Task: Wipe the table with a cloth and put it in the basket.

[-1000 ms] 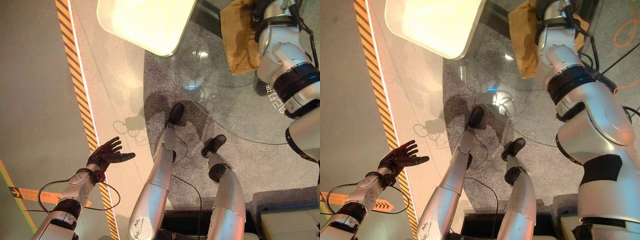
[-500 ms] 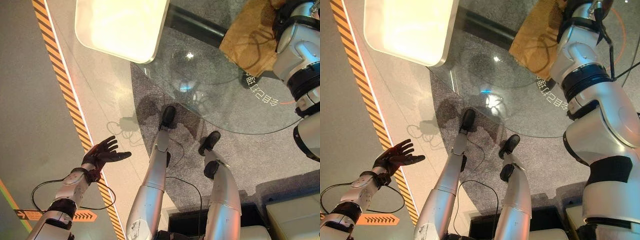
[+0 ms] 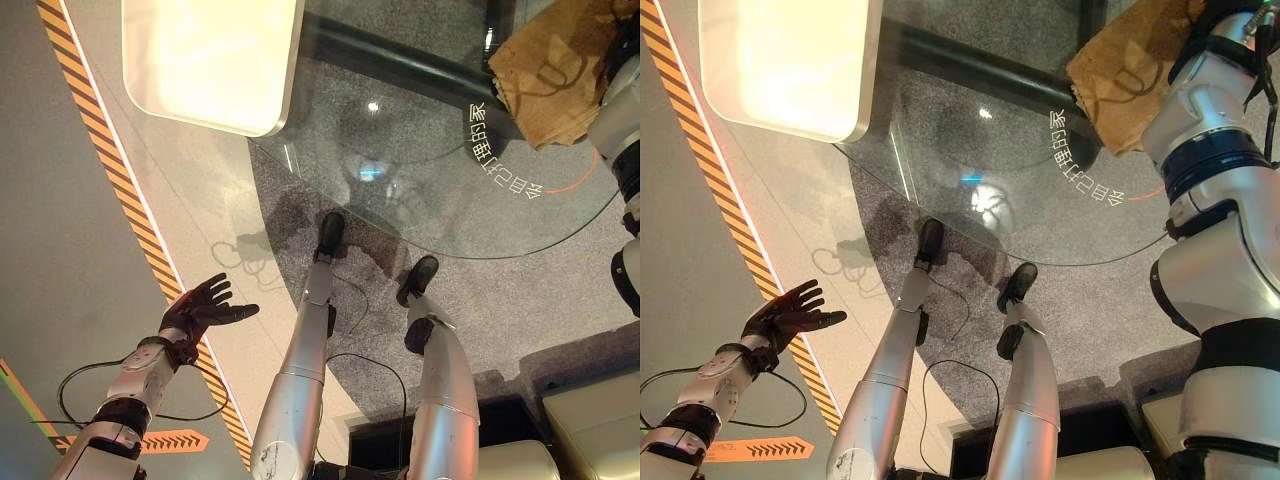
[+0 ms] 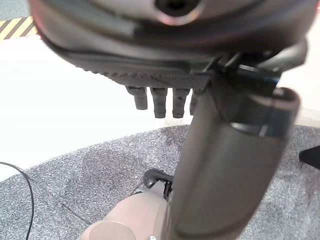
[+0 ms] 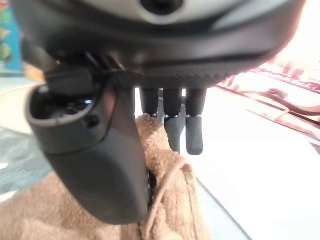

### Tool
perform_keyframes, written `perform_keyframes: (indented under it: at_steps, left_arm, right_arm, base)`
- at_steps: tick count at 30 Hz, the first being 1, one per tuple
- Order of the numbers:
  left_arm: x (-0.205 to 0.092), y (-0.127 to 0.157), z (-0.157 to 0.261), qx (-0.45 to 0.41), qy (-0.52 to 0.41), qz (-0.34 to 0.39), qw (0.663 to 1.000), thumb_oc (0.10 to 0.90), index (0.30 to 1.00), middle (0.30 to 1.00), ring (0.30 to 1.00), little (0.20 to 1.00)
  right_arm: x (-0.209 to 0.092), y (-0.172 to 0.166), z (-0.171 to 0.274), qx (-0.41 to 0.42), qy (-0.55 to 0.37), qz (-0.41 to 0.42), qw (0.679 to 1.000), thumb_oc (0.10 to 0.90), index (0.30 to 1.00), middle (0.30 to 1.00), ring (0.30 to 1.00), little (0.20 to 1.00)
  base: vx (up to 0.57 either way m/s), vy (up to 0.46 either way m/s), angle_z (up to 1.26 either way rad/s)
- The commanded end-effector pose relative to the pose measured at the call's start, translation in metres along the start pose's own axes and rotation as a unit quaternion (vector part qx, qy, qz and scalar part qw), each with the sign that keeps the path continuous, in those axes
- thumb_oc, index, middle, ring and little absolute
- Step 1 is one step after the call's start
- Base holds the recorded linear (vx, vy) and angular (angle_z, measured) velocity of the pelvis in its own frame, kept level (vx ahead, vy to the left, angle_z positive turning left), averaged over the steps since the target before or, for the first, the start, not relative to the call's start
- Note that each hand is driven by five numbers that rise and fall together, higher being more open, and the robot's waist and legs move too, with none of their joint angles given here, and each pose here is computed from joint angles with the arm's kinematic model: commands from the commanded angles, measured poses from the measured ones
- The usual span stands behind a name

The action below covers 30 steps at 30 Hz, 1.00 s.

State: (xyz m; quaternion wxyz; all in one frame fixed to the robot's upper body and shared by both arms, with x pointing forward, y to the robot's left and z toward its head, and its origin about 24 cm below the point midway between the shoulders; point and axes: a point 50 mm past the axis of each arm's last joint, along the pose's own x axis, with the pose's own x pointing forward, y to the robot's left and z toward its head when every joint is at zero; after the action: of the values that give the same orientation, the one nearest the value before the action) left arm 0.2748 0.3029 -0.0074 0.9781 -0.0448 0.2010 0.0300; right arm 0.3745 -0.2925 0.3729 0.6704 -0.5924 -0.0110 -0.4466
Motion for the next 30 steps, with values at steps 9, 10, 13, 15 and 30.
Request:
perform_keyframes:
  at_steps: [9,10,13,15,30]
  left_arm:
    - [-0.009,0.019,-0.018,-0.017,0.043,0.045,0.998,0.800,0.900,0.900,0.900,0.900]
    - [-0.008,0.017,-0.018,-0.016,0.043,0.044,0.998,0.800,0.900,0.900,0.900,0.900]
    - [-0.005,0.013,-0.018,-0.013,0.043,0.042,0.998,0.800,0.900,0.900,0.900,0.900]
    - [-0.005,0.009,-0.020,-0.010,0.045,0.038,0.998,0.800,0.900,0.900,0.900,0.900]
    - [-0.001,-0.007,-0.027,-0.001,0.041,0.018,0.999,0.800,0.900,0.900,0.900,0.900]
  right_arm:
    - [0.019,-0.050,-0.039,-0.027,0.021,-0.149,0.988,0.100,0.300,0.300,0.300,0.200]
    - [0.017,-0.050,-0.027,-0.022,-0.002,-0.150,0.988,0.100,0.300,0.300,0.300,0.200]
    - [0.010,-0.052,0.004,-0.017,-0.060,-0.156,0.986,0.100,0.300,0.300,0.300,0.200]
    - [0.001,-0.055,0.031,-0.018,-0.113,-0.159,0.981,0.100,0.300,0.300,0.300,0.200]
    - [-0.074,-0.043,0.144,-0.057,-0.373,-0.137,0.916,0.100,0.300,0.300,0.300,0.200]
  base:
    - [0.00,0.000,0.00]
    - [0.00,0.000,0.00]
    - [0.00,0.000,0.00]
    - [0.00,0.000,0.00]
    - [0.00,-0.002,0.00]
